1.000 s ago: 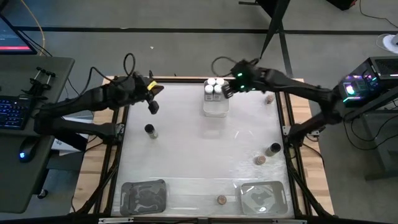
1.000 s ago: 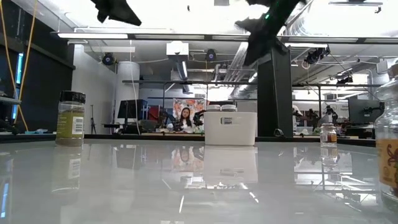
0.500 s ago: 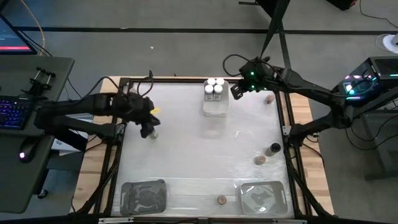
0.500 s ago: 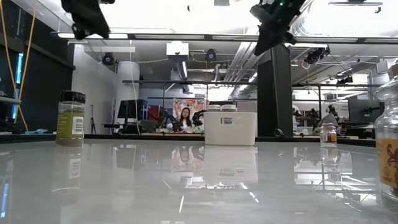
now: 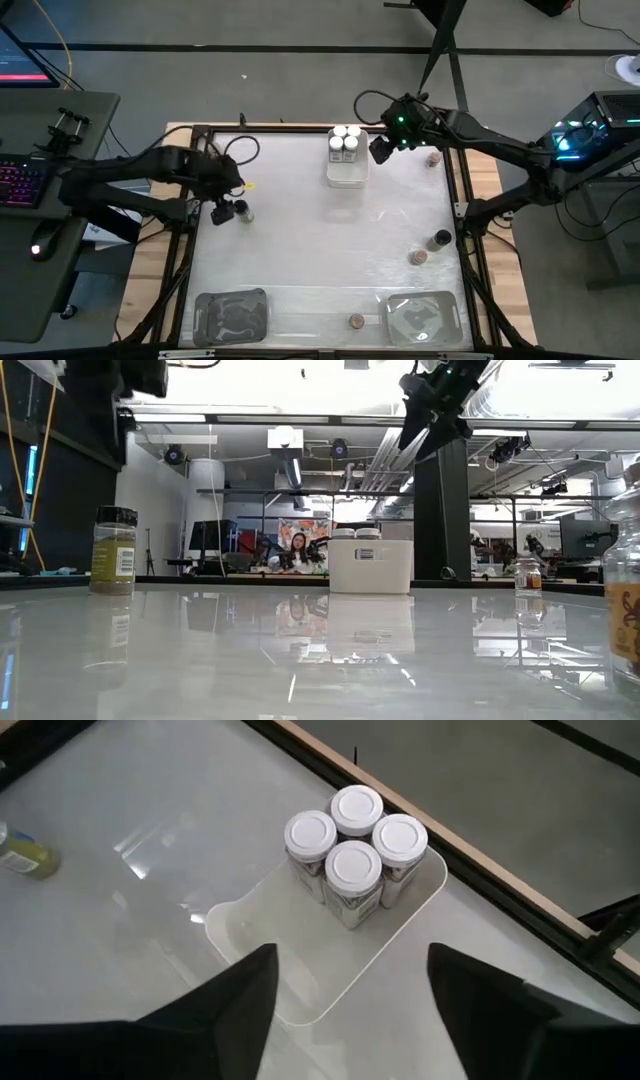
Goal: Sort spices by type
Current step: Put the left black seasoning bottle into the black bin
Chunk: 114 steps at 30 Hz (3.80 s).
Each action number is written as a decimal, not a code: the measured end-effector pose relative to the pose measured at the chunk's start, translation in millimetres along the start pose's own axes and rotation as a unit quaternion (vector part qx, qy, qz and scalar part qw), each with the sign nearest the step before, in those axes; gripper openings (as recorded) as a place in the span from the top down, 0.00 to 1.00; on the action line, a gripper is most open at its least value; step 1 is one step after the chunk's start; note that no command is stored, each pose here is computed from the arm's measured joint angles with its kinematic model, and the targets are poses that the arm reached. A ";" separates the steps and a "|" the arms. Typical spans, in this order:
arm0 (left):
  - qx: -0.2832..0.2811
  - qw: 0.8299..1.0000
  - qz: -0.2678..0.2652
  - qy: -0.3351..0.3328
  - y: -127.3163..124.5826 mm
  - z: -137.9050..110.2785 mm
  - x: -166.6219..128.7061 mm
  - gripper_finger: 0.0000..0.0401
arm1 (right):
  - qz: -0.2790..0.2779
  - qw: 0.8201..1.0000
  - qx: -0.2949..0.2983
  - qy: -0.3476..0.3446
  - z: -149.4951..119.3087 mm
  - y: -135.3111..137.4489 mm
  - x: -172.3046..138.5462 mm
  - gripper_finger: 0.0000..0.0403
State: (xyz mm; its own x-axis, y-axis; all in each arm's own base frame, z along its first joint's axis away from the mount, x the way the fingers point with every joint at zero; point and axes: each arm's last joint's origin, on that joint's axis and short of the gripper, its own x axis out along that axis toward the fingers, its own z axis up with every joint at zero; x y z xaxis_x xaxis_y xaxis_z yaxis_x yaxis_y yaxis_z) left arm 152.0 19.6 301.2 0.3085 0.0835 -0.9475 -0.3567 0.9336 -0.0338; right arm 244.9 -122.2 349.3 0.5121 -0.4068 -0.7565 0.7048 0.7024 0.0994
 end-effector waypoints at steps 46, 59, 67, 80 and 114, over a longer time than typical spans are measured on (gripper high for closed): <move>0.117 0.993 -0.017 0.023 -7.2 10.7 77.9 0.59 | 0.003 0.998 0.026 0.056 -1.6 7.6 37.3 0.32; 0.266 0.943 -0.143 -0.140 -66.5 29.9 -52.3 0.59 | 0.017 0.996 0.067 0.062 -8.1 25.2 34.1 0.32; 0.204 0.966 -0.158 -0.025 -148.8 -22.9 -40.4 0.60 | 0.022 0.998 0.019 0.058 -19.2 50.1 28.0 0.32; 0.120 0.985 -0.086 0.092 -224.2 -76.4 8.0 0.60 | 0.020 0.999 -0.015 0.048 -24.3 62.0 24.3 0.32; 0.121 0.983 -0.015 0.140 -217.4 -94.5 52.3 0.59 | 0.010 0.999 0.018 0.032 -22.3 62.1 24.6 0.32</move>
State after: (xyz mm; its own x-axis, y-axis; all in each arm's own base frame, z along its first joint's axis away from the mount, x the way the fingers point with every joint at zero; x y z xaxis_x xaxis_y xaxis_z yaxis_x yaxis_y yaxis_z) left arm 162.4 -211.9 228.9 0.0481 -0.0120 -0.9988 -0.1203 0.9926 -0.0177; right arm 290.3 -75.6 322.5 0.4943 -0.3542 -0.7939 0.7132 0.6874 0.1374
